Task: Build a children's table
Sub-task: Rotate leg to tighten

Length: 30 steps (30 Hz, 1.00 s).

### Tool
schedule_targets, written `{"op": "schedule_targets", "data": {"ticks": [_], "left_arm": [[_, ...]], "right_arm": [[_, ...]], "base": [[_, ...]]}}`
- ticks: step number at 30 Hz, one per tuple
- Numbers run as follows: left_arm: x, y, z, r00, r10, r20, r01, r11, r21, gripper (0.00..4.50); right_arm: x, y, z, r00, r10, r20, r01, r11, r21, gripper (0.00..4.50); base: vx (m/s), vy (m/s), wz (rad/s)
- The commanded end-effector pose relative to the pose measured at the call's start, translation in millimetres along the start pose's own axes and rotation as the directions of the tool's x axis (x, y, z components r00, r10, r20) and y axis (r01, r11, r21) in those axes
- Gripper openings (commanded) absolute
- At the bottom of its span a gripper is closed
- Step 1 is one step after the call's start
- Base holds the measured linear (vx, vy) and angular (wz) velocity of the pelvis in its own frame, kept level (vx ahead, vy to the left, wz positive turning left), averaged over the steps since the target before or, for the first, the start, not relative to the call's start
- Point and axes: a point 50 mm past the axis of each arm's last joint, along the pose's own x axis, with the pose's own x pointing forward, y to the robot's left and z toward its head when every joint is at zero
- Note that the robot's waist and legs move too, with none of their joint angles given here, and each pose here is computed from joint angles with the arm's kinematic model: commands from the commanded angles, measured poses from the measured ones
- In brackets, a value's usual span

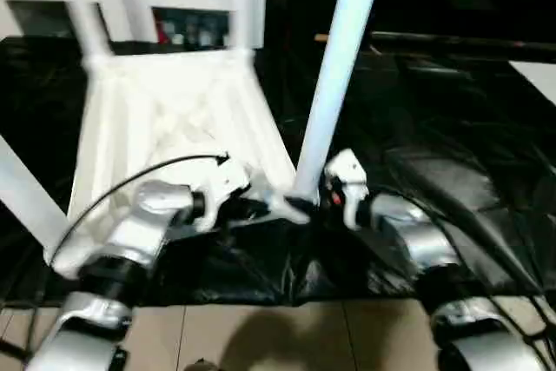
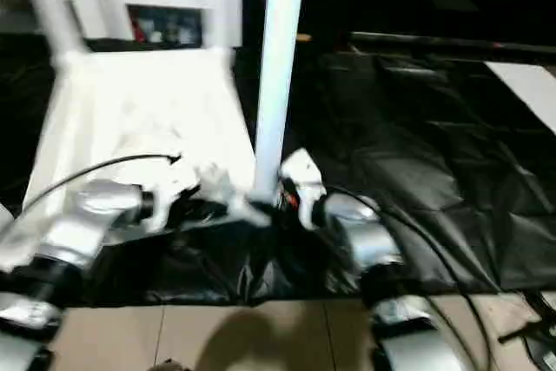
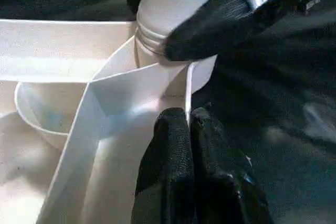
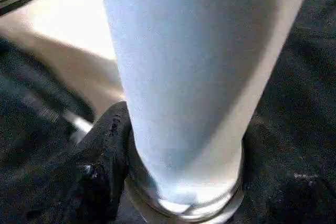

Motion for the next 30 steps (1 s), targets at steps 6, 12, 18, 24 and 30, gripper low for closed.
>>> {"op": "schedule_targets", "data": {"ticks": [6,12,18,24,30], "left_arm": [[23,-11.8,25.3,0.997,-0.022,0.067,0.018,0.998,0.068,0.00],[13,-7.4,26.9,0.996,-0.011,0.093,0.002,0.995,0.096,0.00],[4,-2.9,25.7,0.997,-0.025,0.066,0.019,0.996,0.091,0.62],[-6,2.4,16.8,0.999,-0.028,-0.021,0.030,0.995,0.093,0.92],[-12,6.0,13.3,0.998,-0.019,-0.059,0.025,0.995,0.097,0.92]], "right_arm": [[37.0,60.4,-1.7,0.987,0.160,-0.026,-0.160,0.987,0.013,3.24],[23.7,44.0,1.2,0.990,0.137,-0.020,-0.138,0.989,-0.059,3.72],[5.4,22.9,3.3,0.994,0.108,-0.007,-0.108,0.991,-0.080,3.84],[-7.3,4.9,4.0,0.999,0.049,-0.009,-0.049,0.995,-0.090,3.84],[-10.6,-2.6,6.3,1.000,0.025,-0.011,-0.026,0.995,-0.100,3.84]], "base": [[0.000,0.000,0.00],[0.000,0.000,0.00],[0.000,0.000,0.00],[0.000,0.000,0.00],[0.000,0.000,0.00]]}}
